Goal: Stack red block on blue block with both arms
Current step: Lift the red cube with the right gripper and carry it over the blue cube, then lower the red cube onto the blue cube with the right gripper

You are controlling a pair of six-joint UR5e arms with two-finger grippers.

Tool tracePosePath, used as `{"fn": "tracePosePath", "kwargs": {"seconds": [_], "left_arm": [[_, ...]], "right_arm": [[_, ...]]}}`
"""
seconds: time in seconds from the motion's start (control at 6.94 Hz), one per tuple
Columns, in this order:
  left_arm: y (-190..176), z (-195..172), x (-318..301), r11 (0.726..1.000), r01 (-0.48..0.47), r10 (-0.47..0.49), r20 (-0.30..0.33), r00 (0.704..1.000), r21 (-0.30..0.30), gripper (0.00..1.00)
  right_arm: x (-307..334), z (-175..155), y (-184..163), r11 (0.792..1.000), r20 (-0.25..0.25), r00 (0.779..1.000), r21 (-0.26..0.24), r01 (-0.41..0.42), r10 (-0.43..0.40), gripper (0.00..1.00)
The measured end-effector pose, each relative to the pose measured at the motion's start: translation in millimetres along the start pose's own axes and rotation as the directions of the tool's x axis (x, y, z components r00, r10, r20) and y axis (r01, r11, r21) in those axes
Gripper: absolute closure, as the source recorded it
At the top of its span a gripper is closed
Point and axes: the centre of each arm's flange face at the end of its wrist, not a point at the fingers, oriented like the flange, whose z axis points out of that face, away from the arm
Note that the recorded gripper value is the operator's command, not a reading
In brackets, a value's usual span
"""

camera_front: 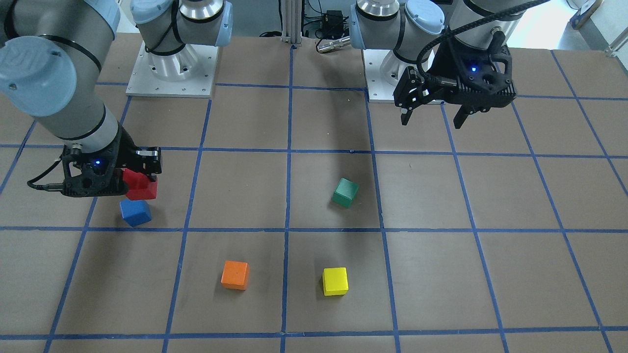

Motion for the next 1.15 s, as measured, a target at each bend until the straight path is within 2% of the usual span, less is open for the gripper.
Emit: {"fn": "tracePosePath", "kwargs": {"seconds": [0.14, 0.58, 1.15], "left_arm": [[0, 0, 0, 1.0, 0.0, 0.0, 0.0, 1.0, 0.0, 0.0], [0, 0, 0, 1.0, 0.0, 0.0, 0.0, 1.0, 0.001, 0.0], [-1, -1, 0, 1.0, -0.002, 0.002, 0.0, 1.0, 0.007, 0.0]], "right_arm": [[21, 10, 1, 1.0, 0.005, 1.0, -0.001, 0.022, -0.022, 1.0], [71, 64, 15, 0.994, -0.002, 0.996, 0.049, 0.094, -0.094, 1.0], [70, 88, 23, 0.988, 0.01, 0.989, 0.05, 0.144, -0.144, 1.0]]}}
